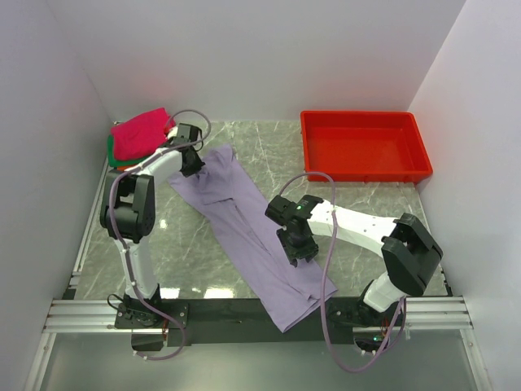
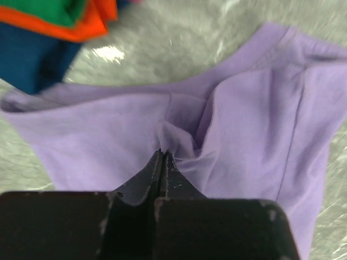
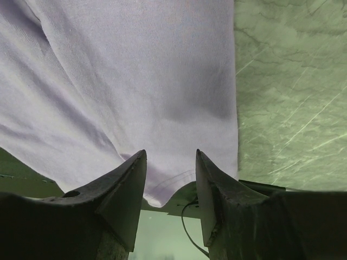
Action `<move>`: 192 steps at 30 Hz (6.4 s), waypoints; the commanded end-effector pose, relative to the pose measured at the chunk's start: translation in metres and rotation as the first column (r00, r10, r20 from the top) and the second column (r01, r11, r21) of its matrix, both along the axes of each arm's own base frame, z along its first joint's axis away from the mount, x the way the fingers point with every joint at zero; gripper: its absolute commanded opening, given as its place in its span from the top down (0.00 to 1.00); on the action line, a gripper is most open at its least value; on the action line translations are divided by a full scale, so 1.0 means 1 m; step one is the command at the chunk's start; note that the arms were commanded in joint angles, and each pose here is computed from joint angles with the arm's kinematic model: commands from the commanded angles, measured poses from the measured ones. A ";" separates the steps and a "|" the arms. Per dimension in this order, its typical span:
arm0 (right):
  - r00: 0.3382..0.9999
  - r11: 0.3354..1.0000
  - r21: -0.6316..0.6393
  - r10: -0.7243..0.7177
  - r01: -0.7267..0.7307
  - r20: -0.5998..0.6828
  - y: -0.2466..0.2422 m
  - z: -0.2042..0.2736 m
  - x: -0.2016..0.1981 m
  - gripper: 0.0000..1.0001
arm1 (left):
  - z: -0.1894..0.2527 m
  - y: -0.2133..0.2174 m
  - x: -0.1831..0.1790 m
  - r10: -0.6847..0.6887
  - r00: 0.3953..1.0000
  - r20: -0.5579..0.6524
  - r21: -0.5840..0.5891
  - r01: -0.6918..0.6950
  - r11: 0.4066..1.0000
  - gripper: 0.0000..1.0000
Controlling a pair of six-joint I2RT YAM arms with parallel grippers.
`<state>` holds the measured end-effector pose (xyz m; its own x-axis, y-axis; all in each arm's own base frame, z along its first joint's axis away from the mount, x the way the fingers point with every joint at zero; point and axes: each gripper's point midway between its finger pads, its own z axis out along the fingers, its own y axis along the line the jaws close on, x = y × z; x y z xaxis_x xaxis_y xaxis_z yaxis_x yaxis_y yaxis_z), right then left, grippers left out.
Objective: Fold and stack the t-shirts
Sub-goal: Fold the tshirt
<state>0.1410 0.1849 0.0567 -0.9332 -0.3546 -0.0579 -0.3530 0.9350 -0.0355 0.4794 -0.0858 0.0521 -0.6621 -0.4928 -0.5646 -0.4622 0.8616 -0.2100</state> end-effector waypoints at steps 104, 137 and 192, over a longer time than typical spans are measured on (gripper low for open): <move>0.998 0.976 0.216 0.002 0.011 -0.058 0.091 0.007 0.099 0.50 | 0.024 -0.059 0.140 -0.246 0.936 0.250 -0.044 0.265 0.963 0.08; 0.992 0.952 0.279 -0.126 0.127 -0.023 0.109 -0.042 0.126 0.50 | -0.027 -0.142 0.051 -0.431 0.900 0.065 -0.200 0.435 0.878 0.08; 0.981 0.917 0.361 -0.194 0.169 0.032 0.051 0.014 0.053 0.49 | 0.049 -0.089 -0.191 -0.422 0.906 0.044 -0.179 0.423 0.889 0.08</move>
<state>0.1962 0.2268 0.0577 -0.9777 -0.1632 -0.1323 -0.1934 0.9451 0.2635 0.3105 -0.1799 0.0972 -0.8333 -0.2245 -0.5051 -0.0182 0.9245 -0.3808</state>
